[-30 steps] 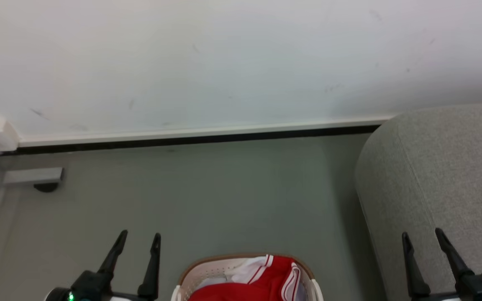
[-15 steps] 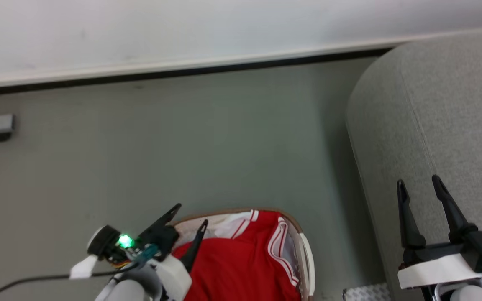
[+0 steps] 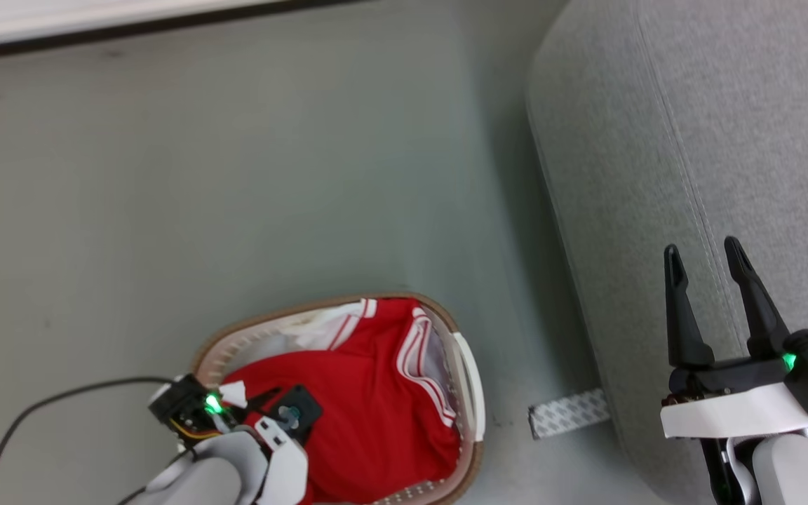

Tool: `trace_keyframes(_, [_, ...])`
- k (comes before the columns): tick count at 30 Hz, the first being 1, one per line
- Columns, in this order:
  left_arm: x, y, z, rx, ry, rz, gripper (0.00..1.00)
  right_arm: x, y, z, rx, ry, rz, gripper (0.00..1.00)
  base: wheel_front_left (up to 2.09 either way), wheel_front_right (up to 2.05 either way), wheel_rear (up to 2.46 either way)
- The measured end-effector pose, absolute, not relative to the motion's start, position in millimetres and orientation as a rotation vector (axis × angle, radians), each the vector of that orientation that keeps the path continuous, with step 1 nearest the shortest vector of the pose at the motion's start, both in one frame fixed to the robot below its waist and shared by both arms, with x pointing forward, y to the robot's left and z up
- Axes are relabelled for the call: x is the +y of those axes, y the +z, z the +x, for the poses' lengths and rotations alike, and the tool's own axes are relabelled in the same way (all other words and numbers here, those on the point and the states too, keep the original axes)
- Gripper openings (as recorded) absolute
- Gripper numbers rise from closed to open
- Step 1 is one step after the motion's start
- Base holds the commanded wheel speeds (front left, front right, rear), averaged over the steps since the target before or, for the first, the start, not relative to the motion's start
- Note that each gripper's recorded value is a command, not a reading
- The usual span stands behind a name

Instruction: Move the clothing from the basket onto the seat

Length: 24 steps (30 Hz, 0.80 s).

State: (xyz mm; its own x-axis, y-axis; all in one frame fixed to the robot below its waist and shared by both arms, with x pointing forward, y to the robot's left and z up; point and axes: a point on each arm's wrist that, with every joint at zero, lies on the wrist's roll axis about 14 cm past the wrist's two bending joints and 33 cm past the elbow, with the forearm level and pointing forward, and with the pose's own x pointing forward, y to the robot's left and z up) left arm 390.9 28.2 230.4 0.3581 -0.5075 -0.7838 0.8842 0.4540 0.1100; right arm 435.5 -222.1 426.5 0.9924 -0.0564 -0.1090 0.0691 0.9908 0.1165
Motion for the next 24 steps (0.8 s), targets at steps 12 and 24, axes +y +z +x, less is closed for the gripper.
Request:
trace_keyframes(12, [63.2,154.0,405.2,0.961,-1.025,0.766,1.00,-230.2,407.6,454.0,0.125,-0.079,0.133,1.00,0.00,0.00,0.00])
trace_keyframes(24, [40.3,105.5,376.2,1.053,-1.150,0.742,0.00,-236.4,376.0,455.6,0.196,-0.097,0.127,1.00,0.00,0.00,0.00])
